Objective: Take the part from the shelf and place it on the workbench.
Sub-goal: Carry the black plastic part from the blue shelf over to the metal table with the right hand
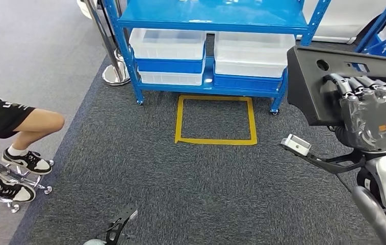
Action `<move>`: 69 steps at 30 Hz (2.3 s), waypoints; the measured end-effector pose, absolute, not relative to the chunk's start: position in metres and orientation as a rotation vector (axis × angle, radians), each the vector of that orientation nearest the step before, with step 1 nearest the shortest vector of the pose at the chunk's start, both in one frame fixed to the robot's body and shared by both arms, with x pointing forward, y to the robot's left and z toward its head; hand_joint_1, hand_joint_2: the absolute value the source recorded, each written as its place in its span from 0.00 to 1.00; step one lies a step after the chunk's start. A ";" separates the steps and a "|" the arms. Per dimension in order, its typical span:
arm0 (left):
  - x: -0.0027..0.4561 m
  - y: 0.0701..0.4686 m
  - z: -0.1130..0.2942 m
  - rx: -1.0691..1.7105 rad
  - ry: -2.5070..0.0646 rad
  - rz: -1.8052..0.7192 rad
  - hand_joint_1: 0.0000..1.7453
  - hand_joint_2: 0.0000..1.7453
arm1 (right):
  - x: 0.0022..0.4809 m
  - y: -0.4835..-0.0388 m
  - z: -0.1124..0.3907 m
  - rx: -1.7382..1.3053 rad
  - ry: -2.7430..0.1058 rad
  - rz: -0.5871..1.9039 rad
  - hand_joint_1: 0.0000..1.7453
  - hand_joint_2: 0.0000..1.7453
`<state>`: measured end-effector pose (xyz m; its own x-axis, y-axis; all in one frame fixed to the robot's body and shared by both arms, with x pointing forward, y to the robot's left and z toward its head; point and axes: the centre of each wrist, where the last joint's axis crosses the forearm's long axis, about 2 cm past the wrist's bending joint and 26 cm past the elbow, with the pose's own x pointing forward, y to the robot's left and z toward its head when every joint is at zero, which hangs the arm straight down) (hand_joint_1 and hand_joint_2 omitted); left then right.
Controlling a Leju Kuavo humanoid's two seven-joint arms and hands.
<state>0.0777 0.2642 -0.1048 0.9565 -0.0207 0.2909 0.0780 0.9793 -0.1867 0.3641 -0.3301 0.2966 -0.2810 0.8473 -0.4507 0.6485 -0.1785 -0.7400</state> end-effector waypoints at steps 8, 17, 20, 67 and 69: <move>0.067 0.271 -0.107 -0.197 -0.274 -0.041 0.00 1.00 | 0.364 -0.322 0.295 -1.741 -1.861 1.462 1.00 1.00; 0.059 0.287 -0.109 -0.185 -0.268 -0.040 0.00 1.00 | 0.363 -0.314 0.296 -1.746 -1.869 1.464 1.00 1.00; 0.059 0.288 -0.109 -0.185 -0.276 -0.050 0.00 1.00 | 0.363 -0.313 0.299 -1.748 -1.866 1.460 1.00 1.00; 0.036 0.306 -0.112 -0.122 -0.228 -0.252 0.00 1.00 | 0.317 -0.372 0.287 -1.764 -1.840 1.431 1.00 1.00; 0.034 0.306 -0.112 -0.123 -0.223 -0.253 0.00 1.00 | 0.317 -0.372 0.287 -1.779 -1.831 1.443 1.00 1.00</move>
